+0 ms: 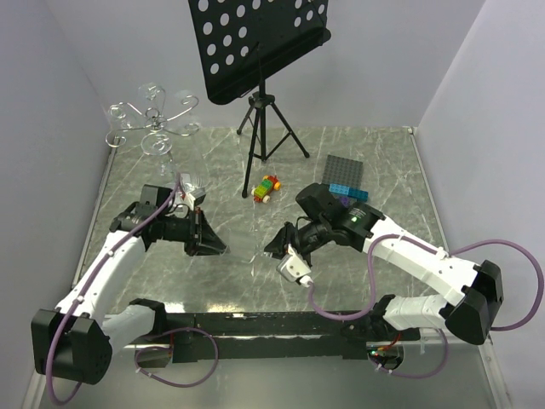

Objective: Place the wine glass upside down on the wine glass rack
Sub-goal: Turn the wine glass upside down at the wine rack.

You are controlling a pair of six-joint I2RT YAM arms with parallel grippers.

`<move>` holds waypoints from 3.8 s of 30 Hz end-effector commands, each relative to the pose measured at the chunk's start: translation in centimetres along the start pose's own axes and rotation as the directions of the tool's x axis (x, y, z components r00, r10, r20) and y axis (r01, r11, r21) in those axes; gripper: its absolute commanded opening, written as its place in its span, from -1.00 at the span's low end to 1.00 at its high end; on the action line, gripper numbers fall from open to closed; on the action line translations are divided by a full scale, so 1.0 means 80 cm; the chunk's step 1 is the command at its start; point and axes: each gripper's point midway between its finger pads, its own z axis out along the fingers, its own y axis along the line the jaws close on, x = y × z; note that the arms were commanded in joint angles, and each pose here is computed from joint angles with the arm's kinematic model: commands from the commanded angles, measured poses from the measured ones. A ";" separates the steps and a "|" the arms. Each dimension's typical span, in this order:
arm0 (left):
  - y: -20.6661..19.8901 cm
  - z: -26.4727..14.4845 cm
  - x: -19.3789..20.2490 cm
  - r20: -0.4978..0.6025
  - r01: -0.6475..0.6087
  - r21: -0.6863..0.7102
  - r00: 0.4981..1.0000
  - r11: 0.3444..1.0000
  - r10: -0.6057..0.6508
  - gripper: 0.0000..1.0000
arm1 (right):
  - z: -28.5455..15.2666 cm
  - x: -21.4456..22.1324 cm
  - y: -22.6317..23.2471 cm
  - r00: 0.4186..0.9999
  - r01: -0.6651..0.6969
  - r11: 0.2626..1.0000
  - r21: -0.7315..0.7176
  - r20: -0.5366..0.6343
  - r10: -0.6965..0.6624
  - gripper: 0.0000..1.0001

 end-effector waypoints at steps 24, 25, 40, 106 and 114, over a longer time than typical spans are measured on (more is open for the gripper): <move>-0.023 0.018 0.005 -0.129 -0.013 0.054 0.992 0.998 0.019 -0.98 | -0.003 -0.007 0.030 0.963 0.268 0.959 -0.086 0.008 -0.269 -0.55; -0.023 0.019 0.005 -0.130 -0.011 0.050 0.991 0.999 0.018 -0.98 | -0.003 -0.006 0.030 0.964 0.265 0.960 -0.088 0.004 -0.266 -0.56; -0.023 0.020 -0.003 -0.115 -0.022 0.025 0.993 0.999 0.025 0.02 | -0.012 -0.023 0.028 0.992 0.125 0.990 -0.064 0.034 -0.123 -1.00; -0.199 0.080 -0.078 0.364 -0.469 0.162 0.846 0.868 0.389 0.21 | -0.161 0.072 -0.068 -0.618 -0.784 -0.484 -0.390 0.413 0.669 -1.00; -0.184 0.097 -0.080 0.331 -0.405 0.138 0.879 0.904 0.344 -0.01 | -0.164 0.075 -0.080 -0.616 -0.784 -0.467 -0.409 0.423 0.664 -1.00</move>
